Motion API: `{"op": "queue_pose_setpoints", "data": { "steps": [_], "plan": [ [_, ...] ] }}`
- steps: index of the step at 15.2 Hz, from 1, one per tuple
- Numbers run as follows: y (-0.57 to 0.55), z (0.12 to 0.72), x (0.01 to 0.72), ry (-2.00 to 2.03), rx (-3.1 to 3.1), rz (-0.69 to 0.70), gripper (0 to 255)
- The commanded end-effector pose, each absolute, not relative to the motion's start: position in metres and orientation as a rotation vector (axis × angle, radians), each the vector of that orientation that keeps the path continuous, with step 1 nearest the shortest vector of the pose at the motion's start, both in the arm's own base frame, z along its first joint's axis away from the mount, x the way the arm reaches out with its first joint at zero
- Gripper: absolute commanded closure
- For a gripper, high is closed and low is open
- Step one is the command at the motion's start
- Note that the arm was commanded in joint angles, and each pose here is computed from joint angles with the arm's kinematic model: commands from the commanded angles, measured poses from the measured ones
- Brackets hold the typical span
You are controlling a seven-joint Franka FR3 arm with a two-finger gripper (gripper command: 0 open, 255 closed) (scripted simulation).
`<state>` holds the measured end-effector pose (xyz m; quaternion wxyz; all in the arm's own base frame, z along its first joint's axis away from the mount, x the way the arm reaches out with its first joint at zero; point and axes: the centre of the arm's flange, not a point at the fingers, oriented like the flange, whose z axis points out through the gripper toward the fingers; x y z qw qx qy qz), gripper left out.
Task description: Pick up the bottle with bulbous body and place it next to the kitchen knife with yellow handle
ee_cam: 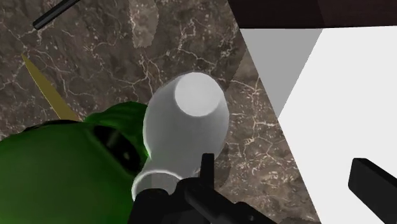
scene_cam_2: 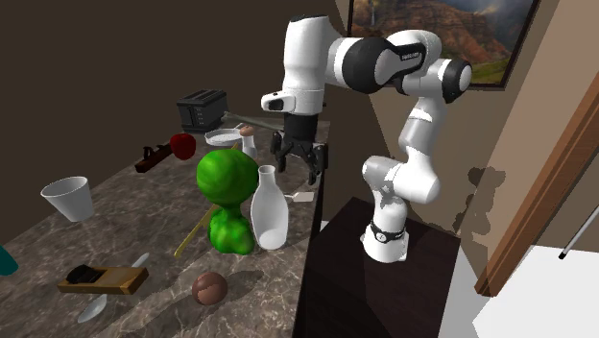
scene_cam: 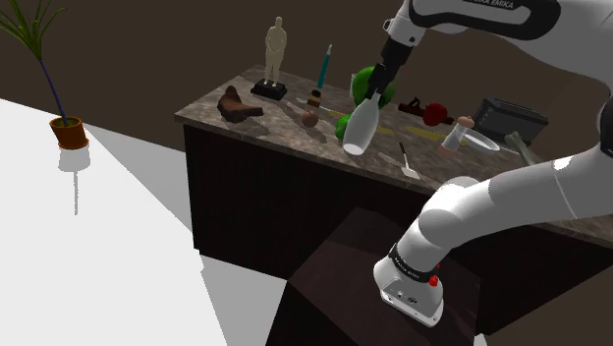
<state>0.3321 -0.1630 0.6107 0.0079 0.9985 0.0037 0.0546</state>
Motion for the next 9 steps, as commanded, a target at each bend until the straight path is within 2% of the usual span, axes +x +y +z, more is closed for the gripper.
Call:
{"op": "queue_pose_setpoints", "data": {
  "steps": [1, 5, 9],
  "plan": [
    [-0.194, 0.615, 0.331, -0.018, 3.132, 0.192, 0],
    [-0.246, 0.624, 0.327, -0.072, 3.154, 0.231, 0],
    [-0.246, 0.604, 0.33, -0.072, 3.154, 0.231, 0]
  ]
}}
